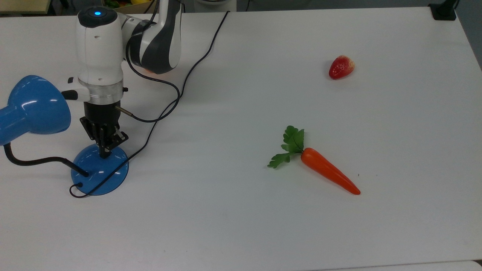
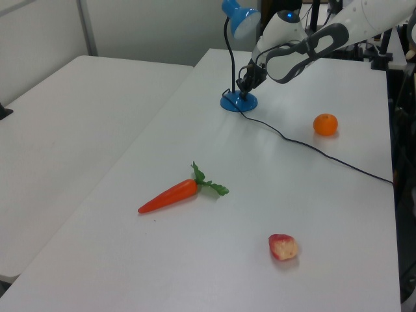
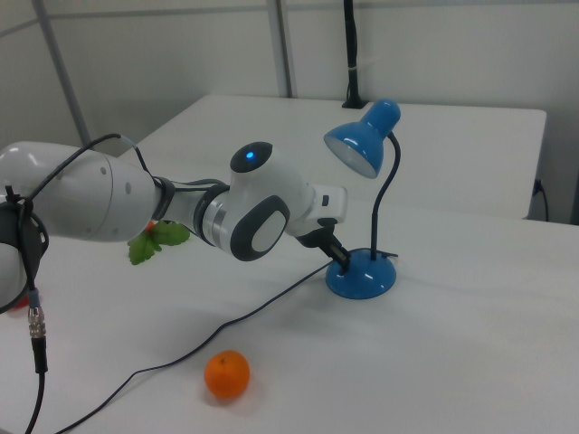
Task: Turn on desk lamp
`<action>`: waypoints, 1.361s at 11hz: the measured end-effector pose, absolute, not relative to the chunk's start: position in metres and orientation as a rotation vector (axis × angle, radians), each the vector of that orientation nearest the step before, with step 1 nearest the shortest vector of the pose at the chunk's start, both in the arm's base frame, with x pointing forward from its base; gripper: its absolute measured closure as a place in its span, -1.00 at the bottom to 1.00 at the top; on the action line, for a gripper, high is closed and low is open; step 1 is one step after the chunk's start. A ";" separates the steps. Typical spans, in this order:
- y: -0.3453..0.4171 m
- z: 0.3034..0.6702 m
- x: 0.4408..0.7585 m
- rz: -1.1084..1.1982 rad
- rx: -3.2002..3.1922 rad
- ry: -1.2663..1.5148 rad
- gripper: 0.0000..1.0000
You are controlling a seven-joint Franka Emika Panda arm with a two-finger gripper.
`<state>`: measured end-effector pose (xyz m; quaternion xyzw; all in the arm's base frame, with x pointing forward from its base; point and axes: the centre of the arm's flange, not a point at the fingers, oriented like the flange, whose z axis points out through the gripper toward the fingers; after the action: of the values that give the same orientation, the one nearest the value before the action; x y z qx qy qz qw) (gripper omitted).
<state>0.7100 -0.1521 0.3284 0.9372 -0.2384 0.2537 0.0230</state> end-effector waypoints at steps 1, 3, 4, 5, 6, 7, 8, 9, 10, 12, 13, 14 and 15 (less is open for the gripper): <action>-0.152 0.328 0.710 0.785 2.902 -0.738 0.91; -0.152 0.326 0.712 0.786 2.900 -0.736 0.92; -0.152 0.326 0.713 0.787 2.900 -0.735 0.91; -0.152 0.326 0.713 0.788 2.900 -0.735 0.92; -0.152 0.326 0.714 0.789 2.899 -0.734 0.91; -0.152 0.326 0.714 0.790 2.899 -0.734 0.91; -0.152 0.326 0.715 0.792 2.899 -0.733 0.92; -0.152 0.327 0.715 0.793 2.899 -0.733 0.91; -0.152 0.328 0.715 0.796 2.899 -0.732 0.91; -0.151 0.336 0.715 0.792 2.903 -0.734 0.91; -0.151 0.345 0.712 0.736 2.920 -0.744 0.91; -0.150 0.361 0.707 0.663 2.945 -0.741 0.91; -0.149 0.380 0.699 0.583 2.973 -0.718 0.91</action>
<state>0.6995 -0.1488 0.3798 0.9548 -0.2306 0.1872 0.0139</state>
